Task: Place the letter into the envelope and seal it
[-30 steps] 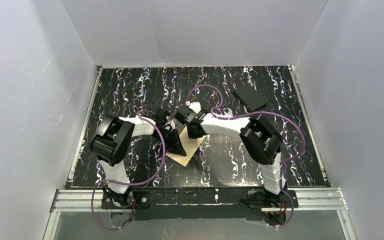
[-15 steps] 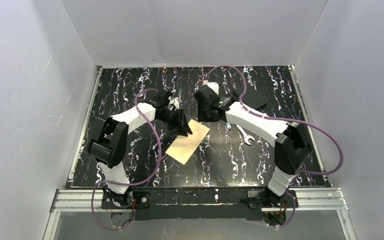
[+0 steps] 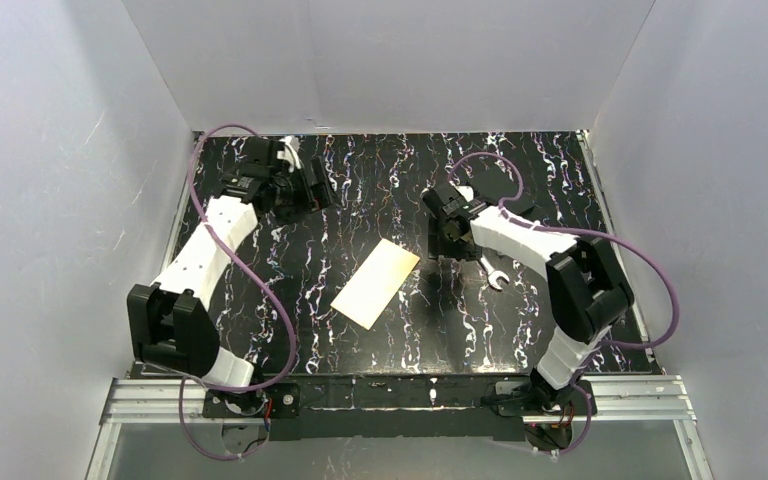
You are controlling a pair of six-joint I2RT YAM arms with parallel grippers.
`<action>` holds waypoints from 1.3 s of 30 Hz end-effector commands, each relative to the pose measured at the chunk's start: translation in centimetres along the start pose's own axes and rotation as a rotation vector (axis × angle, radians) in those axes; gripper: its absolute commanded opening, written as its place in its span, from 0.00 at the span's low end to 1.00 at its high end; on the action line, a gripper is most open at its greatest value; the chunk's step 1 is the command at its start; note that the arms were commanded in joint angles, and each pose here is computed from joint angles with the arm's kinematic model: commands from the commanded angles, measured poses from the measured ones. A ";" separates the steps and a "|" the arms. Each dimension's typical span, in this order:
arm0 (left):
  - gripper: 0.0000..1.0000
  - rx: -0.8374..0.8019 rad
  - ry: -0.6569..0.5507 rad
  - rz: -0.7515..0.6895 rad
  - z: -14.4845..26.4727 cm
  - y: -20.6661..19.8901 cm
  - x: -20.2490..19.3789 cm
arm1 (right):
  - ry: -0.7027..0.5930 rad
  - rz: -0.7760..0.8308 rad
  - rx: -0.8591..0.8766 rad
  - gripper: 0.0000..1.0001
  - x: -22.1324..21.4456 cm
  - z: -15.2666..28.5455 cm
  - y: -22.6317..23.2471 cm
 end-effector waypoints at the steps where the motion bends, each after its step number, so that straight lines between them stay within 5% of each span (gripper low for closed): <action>1: 0.98 0.127 -0.080 -0.058 2.4 1.8 1.2 | -0.028 0.012 -0.011 0.74 1.6 -1.5 0.1; 14: 0.94 -0.082 -0.035 0.005 1.8 1.7 2.7 | 0.076 0.050 0.032 0.60 3.8 -6.5 -0.4; 25: 0.93 -0.169 -0.053 0.006 1.6 1.1 3.8 | 0.111 0.086 0.104 0.13 2.9 -6.2 -0.5; 39: 0.92 -0.711 -0.072 0.007 2.5 -2.8 4.1 | -0.165 0.032 1.260 0.13 9.4 8.6 7.9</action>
Point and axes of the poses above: each gripper's point midway between its finger pads, its own z axis back along the fingers, its own y axis along the line the jaws close on, x = y × z, the point moved 9 cm from there along z, back along the fingers, and after that the axes turned 7 degrees about -z, right-handed, at the moved point
